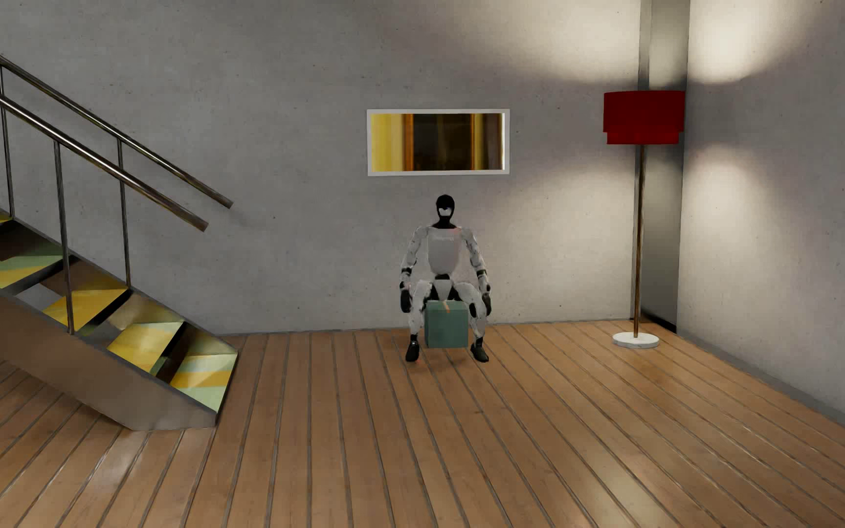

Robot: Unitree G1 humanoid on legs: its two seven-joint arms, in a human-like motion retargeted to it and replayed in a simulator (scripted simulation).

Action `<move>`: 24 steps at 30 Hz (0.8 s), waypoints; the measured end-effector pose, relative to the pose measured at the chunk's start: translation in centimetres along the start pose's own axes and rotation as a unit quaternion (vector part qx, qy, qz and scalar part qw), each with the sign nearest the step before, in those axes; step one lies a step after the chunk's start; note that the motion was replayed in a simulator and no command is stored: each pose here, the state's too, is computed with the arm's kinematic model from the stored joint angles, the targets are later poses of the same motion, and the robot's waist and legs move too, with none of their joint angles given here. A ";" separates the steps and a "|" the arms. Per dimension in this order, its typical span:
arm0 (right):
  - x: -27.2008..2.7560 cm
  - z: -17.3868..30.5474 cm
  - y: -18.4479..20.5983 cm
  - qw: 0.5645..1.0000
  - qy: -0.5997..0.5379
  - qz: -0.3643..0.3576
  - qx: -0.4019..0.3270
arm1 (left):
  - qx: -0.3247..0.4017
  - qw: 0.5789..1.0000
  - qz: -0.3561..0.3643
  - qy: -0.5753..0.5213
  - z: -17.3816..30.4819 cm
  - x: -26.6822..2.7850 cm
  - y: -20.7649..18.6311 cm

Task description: Get up from the box

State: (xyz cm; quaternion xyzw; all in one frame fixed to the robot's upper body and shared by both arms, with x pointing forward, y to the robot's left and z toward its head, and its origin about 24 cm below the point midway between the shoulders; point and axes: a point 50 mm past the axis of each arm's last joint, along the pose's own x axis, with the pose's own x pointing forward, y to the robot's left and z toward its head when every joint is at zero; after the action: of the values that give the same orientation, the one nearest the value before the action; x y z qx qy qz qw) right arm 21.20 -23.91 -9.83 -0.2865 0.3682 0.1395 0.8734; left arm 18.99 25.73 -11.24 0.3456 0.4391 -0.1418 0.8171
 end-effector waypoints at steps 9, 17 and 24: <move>-2.5 -6.4 6.7 0.989 0.096 0.107 0.022 | -0.066 0.991 -0.088 0.076 -6.0 -2.1 -7.2; -2.0 -4.9 6.1 0.994 0.062 0.082 0.036 | -0.064 0.996 -0.064 0.008 -2.6 -1.3 -5.8; -3.5 5.1 -4.4 0.961 -0.184 -0.180 0.101 | -0.048 0.953 0.195 -0.227 7.5 -4.2 5.2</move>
State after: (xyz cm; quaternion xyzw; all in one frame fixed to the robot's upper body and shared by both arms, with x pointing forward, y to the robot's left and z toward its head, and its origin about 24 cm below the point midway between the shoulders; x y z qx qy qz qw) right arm 23.63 -24.47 -2.68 -0.2273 0.1555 -0.0074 0.9613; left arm 24.06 23.99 -2.73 0.3437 0.1723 -0.0329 0.9226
